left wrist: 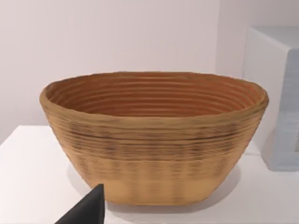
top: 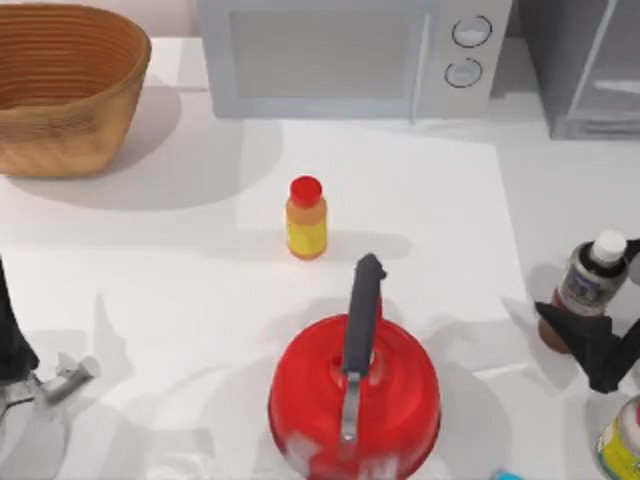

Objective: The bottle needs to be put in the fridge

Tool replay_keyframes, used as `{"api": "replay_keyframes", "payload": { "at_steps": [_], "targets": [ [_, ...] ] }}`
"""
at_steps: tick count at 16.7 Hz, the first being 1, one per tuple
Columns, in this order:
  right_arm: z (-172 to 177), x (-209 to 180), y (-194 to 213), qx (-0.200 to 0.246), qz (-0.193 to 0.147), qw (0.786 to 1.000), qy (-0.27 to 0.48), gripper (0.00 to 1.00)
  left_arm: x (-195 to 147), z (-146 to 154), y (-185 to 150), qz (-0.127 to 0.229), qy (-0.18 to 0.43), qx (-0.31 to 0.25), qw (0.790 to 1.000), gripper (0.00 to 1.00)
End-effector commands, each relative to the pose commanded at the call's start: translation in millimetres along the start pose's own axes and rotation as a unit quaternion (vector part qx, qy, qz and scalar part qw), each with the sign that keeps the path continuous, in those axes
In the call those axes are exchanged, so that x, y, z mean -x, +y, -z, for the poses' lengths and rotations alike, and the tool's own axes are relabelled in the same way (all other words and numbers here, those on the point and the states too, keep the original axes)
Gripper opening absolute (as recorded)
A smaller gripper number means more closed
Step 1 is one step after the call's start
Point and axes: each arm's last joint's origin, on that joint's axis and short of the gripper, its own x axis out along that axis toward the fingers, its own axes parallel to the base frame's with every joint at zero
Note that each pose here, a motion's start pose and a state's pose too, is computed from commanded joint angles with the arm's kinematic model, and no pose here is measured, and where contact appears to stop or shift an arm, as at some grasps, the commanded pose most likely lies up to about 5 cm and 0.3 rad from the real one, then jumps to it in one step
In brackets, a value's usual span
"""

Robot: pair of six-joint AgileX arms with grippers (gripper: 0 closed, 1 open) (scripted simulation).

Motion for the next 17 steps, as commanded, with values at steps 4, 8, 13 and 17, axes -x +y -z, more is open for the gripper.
{"api": "replay_keyframes", "payload": {
  "at_steps": [4, 8, 13, 17],
  "targets": [
    [0.0, 0.0, 0.0, 0.000, 0.000, 1.000, 0.000, 0.85, 0.0, 0.0, 0.0, 0.000, 0.000, 0.000, 1.000, 1.00],
    [0.0, 0.0, 0.0, 0.000, 0.000, 1.000, 0.000, 0.55, 0.0, 0.0, 0.0, 0.000, 0.000, 0.000, 1.000, 1.00],
    [0.0, 0.0, 0.0, 0.000, 0.000, 1.000, 0.000, 0.18, 0.0, 0.0, 0.0, 0.000, 0.000, 0.000, 1.000, 1.00],
    [0.0, 0.0, 0.0, 0.000, 0.000, 1.000, 0.000, 0.01, 0.0, 0.0, 0.0, 0.000, 0.000, 0.000, 1.000, 1.00]
  ]
}}
